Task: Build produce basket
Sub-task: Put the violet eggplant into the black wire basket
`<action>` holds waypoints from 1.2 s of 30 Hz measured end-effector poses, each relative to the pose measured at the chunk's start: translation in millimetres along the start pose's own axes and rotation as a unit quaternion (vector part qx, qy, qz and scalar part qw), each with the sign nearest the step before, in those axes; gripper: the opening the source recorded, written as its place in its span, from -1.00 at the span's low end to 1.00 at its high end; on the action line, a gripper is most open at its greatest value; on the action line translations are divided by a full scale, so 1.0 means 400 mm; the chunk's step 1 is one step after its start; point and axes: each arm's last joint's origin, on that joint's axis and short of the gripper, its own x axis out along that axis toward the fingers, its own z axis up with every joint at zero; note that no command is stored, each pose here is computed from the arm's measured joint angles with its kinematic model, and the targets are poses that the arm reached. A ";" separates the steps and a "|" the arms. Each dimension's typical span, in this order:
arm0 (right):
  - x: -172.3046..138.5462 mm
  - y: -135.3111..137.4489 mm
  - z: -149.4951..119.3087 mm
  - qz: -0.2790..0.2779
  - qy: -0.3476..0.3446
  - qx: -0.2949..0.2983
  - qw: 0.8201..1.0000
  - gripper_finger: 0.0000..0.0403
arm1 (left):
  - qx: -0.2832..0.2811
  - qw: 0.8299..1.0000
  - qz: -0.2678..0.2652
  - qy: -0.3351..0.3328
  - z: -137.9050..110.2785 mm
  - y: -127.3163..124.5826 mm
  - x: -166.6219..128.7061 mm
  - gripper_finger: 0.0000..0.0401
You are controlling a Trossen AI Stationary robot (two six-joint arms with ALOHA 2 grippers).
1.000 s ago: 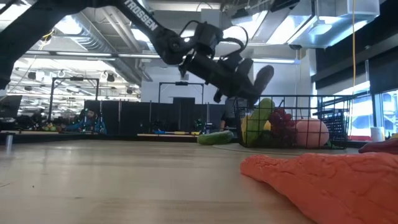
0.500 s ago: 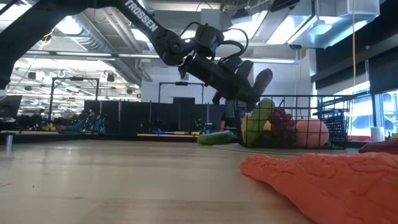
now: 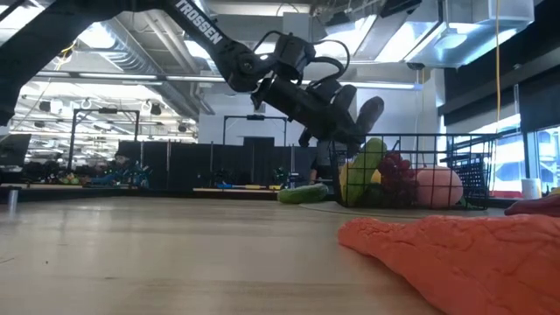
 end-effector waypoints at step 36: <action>0.119 -0.044 -0.002 -0.128 0.136 -0.102 0.977 -0.07 | 0.002 1.000 -0.001 -0.001 0.000 -0.001 0.000 -0.78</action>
